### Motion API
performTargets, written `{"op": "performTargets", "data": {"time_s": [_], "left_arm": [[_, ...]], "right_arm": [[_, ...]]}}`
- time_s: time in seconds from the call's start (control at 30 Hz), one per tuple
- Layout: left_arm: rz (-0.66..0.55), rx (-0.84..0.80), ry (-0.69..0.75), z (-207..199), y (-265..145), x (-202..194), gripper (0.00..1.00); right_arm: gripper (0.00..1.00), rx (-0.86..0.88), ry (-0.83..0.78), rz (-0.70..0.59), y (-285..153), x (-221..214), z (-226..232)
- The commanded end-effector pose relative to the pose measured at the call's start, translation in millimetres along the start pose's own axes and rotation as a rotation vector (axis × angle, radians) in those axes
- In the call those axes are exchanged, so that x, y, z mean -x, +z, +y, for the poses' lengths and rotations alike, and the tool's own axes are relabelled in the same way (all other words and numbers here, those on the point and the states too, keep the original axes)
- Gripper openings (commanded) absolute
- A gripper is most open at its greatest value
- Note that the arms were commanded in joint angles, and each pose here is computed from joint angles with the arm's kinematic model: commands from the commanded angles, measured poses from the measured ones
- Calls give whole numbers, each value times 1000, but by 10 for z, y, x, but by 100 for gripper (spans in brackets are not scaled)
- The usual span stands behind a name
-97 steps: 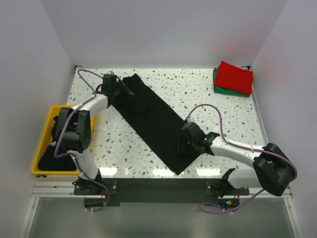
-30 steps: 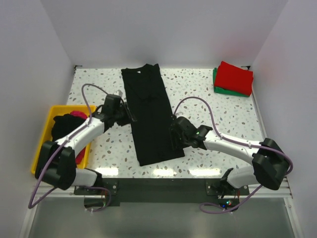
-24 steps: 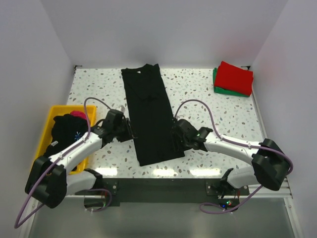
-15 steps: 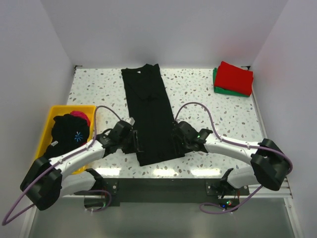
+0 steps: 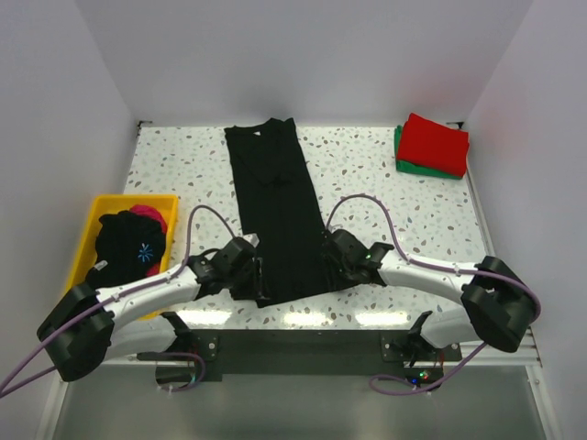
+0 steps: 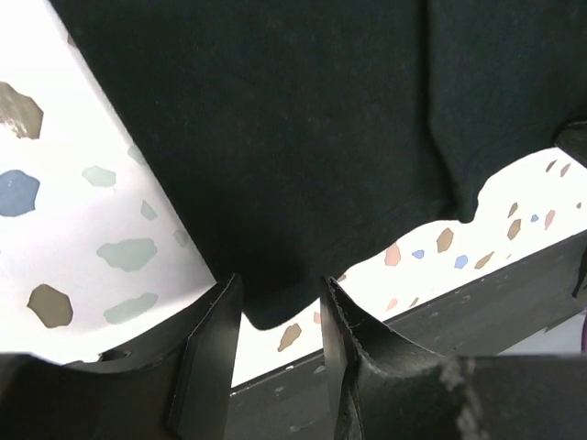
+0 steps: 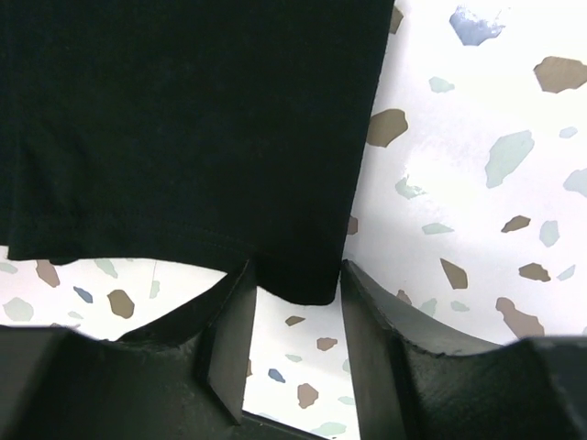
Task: Fold and stack the t-shirts
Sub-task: Fold the tshirt
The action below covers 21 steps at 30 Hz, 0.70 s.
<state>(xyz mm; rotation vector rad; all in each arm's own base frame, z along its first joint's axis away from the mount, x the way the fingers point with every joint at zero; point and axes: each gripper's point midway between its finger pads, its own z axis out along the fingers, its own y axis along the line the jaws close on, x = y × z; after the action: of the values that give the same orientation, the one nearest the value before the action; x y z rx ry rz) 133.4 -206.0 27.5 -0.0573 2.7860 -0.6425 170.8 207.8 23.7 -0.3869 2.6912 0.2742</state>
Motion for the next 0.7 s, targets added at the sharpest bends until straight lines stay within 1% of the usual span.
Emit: {"op": "performTargets", "data": {"time_s": [0.0,0.1,0.13,0.2,0.27,0.33,0.57,0.67], "left_arm": [[12,36,-15,86,-6,-98,44],[27,50,-14,128,8,-173,43],[26,53,-22,135,11,-179,43],[30,55,-21,151,33,-210,41],[36,53,-26,151,52,-242,35],[36,55,-27,147,60,-258,26],[42,87,-27,224,46,-298,1],[29,112,-35,272,-13,-283,0]], "right_arm": [[45,20,5,0,43,-30,38],[40,16,12,6,53,-67,13],[37,18,15,6,49,-69,16],[34,20,18,11,47,-104,10],[28,14,27,11,50,-115,-9],[22,10,29,14,54,-129,-19],[10,2,41,-11,-1,-106,-49],[9,-6,46,-14,-32,-116,-79]]}}
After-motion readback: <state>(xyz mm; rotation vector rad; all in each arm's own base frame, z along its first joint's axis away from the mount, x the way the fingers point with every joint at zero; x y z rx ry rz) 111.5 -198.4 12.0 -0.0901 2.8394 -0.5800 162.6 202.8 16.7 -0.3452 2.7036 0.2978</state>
